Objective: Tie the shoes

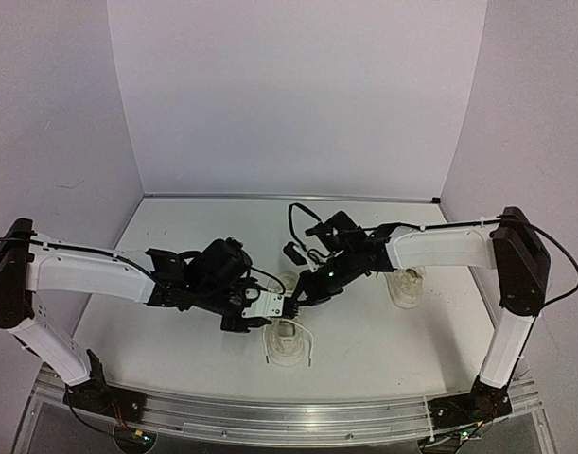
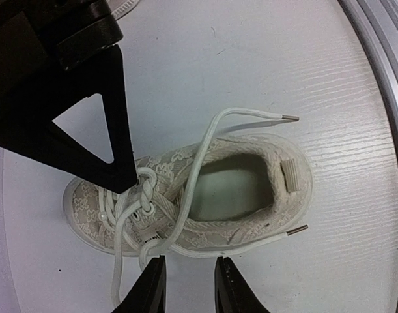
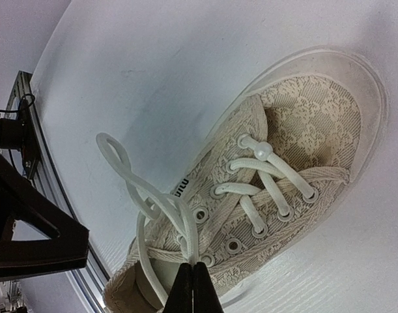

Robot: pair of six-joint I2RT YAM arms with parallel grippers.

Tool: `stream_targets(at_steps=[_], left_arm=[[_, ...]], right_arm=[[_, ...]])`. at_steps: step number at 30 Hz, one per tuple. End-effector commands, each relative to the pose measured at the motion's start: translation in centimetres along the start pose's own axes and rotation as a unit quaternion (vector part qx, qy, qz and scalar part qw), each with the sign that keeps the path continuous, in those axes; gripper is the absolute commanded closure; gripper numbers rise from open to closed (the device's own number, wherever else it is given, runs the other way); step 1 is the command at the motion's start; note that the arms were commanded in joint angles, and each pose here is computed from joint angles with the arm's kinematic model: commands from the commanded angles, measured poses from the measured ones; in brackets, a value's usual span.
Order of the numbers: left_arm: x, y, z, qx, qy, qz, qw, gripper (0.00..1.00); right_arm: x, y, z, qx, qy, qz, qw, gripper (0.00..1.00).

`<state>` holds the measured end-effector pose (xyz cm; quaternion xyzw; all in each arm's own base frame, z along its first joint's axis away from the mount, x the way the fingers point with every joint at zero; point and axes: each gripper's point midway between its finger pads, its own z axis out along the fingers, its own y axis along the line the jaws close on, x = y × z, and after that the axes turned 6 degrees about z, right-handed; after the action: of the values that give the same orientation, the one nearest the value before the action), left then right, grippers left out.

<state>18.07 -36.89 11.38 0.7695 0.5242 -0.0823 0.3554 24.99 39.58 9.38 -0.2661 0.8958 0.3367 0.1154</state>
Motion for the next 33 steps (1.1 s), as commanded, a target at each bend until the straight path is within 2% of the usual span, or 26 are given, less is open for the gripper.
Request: stream_targets(at_steps=[1,15,33], left_arm=[[-1.5,1.6,0.3,-0.015,-0.007,0.038,0.999,0.74],[0.5,2.0,3.0,-0.023,0.044,0.058,0.997,0.76],[0.4,3.3,2.6,-0.053,0.05,0.073,0.995,0.75]], right_arm=[[-1.3,1.1,0.1,-0.016,-0.013,-0.009,1.0,1.0],[-1.4,1.3,0.1,-0.02,-0.012,-0.009,1.0,1.0],[-1.4,1.4,0.2,-0.025,-0.009,-0.008,1.0,1.0]])
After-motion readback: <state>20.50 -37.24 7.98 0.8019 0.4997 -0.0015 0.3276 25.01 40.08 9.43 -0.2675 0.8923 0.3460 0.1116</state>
